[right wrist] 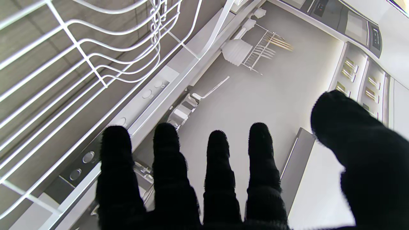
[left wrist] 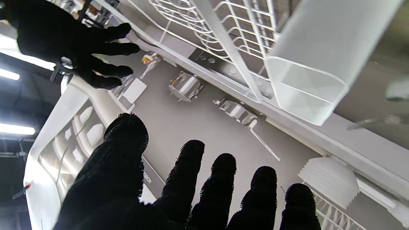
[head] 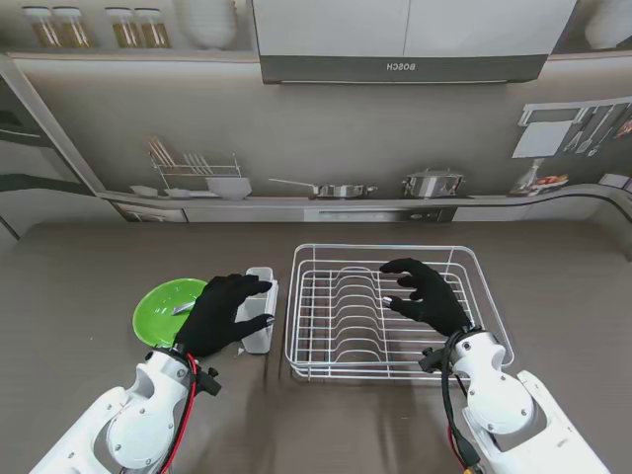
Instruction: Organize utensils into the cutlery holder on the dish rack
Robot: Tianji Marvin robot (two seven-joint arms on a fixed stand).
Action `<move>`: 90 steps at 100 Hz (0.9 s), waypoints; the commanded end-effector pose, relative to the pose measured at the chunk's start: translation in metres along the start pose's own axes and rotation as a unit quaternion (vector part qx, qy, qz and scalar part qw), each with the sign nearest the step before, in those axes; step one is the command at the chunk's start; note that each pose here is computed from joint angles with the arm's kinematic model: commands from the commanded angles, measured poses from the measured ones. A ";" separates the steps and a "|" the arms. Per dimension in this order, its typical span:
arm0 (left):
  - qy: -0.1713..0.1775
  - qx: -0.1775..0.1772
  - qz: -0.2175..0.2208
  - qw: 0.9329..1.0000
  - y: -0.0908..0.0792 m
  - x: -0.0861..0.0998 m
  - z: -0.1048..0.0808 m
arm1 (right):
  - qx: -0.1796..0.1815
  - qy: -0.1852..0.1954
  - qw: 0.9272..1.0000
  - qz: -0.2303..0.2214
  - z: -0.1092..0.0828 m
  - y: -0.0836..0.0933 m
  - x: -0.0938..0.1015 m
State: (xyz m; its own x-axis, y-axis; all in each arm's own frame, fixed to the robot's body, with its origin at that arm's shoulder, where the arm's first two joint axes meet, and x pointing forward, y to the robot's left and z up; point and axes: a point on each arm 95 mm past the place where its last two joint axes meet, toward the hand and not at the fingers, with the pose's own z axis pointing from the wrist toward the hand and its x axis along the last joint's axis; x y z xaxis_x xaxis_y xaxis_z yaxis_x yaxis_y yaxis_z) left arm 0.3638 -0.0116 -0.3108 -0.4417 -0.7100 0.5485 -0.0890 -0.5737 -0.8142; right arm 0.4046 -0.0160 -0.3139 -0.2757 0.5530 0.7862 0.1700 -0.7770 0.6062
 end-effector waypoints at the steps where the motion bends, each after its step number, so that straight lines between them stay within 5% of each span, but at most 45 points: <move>1: -0.002 -0.001 0.004 1.000 -0.009 -0.002 0.003 | 0.009 0.003 1.000 0.003 -0.001 -0.004 0.002; 42: 0.005 -0.043 0.116 0.992 -0.044 -0.019 0.031 | 0.009 0.006 1.000 0.010 0.001 -0.006 0.002; 90: 0.005 -0.112 0.196 0.974 -0.050 -0.050 0.066 | 0.006 0.002 1.000 0.014 0.002 -0.004 -0.002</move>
State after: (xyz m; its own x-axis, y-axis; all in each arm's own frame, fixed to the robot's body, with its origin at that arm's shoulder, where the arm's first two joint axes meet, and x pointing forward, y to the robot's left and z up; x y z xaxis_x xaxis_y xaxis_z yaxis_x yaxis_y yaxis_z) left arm 0.4447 0.0243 -0.2848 -0.4827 -0.8512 0.2061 -0.0865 -0.1878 -0.9784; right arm 0.4078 -0.0160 -0.3155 -0.2759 0.5346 0.7988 0.1733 -0.7898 0.5884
